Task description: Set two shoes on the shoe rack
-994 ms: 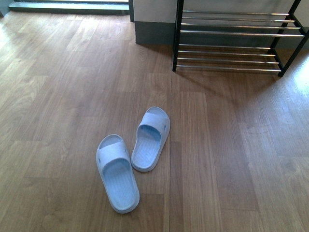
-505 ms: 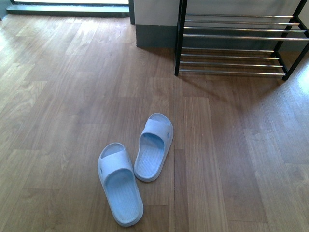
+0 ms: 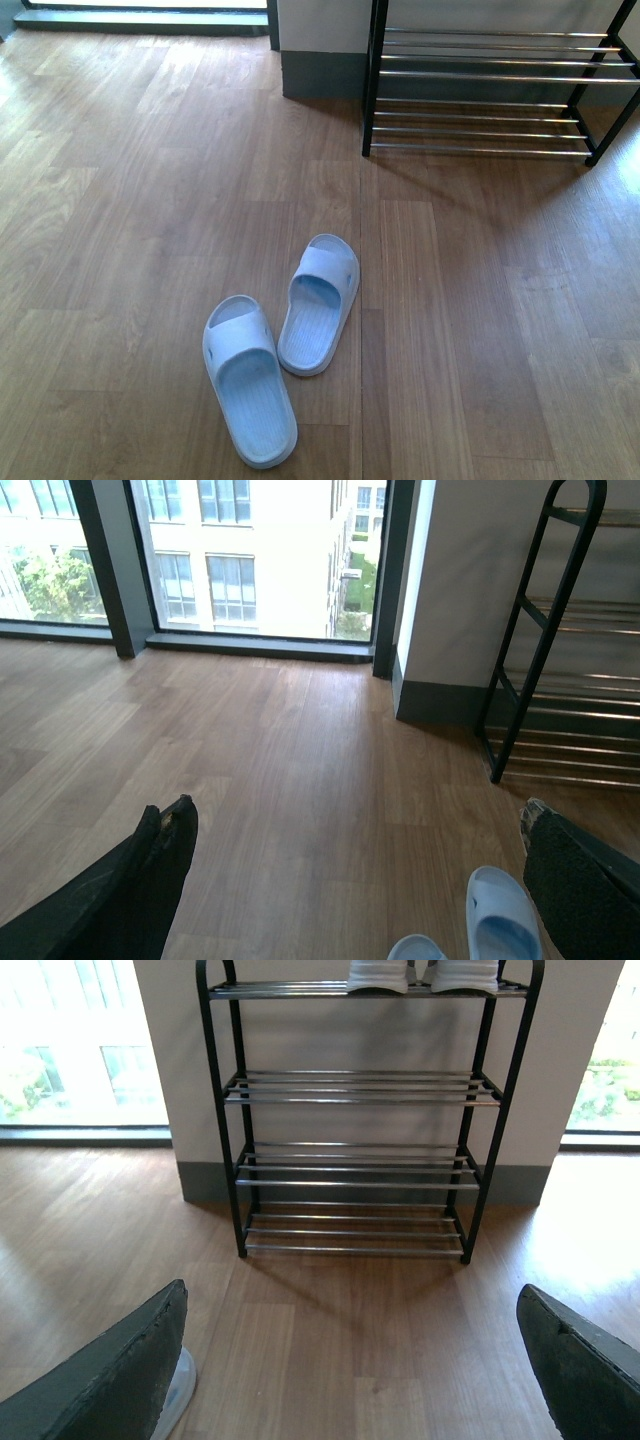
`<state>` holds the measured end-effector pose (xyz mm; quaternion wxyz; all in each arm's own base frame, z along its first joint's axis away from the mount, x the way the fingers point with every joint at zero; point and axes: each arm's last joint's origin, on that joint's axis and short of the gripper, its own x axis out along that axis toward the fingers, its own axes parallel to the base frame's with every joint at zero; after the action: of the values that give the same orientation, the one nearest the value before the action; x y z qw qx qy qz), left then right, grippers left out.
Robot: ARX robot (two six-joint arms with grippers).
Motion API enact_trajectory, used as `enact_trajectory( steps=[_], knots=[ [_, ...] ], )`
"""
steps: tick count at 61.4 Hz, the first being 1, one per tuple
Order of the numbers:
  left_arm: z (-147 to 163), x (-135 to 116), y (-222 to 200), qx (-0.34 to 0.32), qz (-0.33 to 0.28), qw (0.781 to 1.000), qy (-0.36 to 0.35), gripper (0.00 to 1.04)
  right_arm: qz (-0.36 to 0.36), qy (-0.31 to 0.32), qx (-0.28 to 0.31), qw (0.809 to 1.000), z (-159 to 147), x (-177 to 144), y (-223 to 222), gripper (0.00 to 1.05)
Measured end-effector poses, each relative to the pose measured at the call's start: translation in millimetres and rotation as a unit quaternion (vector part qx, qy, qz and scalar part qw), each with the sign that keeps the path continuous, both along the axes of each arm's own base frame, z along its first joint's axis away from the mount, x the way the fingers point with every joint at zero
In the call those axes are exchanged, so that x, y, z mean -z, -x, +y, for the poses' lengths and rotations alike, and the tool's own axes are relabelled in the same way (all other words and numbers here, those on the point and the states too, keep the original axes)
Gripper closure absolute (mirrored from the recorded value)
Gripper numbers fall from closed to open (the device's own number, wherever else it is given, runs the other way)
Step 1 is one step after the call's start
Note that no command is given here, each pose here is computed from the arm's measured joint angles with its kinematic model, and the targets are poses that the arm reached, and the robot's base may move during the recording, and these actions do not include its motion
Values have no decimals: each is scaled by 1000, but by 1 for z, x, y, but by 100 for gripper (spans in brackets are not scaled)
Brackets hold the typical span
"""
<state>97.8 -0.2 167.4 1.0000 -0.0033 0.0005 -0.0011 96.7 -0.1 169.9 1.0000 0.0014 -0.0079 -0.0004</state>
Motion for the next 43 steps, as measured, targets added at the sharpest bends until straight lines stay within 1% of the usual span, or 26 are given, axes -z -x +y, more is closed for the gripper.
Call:
enact_trajectory(
  steps=[39, 40, 43],
  knots=[
    [0, 0, 0, 0, 0, 1000, 0, 9, 1, 0, -1, 1000, 0, 0, 0, 9],
    [0, 0, 0, 0, 0, 1000, 0, 9, 2, -2, -6, 1000, 0, 0, 0, 9],
    [0, 0, 0, 0, 0, 1000, 0, 9, 27, -16, -69, 997, 1, 2, -1, 9]
  ],
)
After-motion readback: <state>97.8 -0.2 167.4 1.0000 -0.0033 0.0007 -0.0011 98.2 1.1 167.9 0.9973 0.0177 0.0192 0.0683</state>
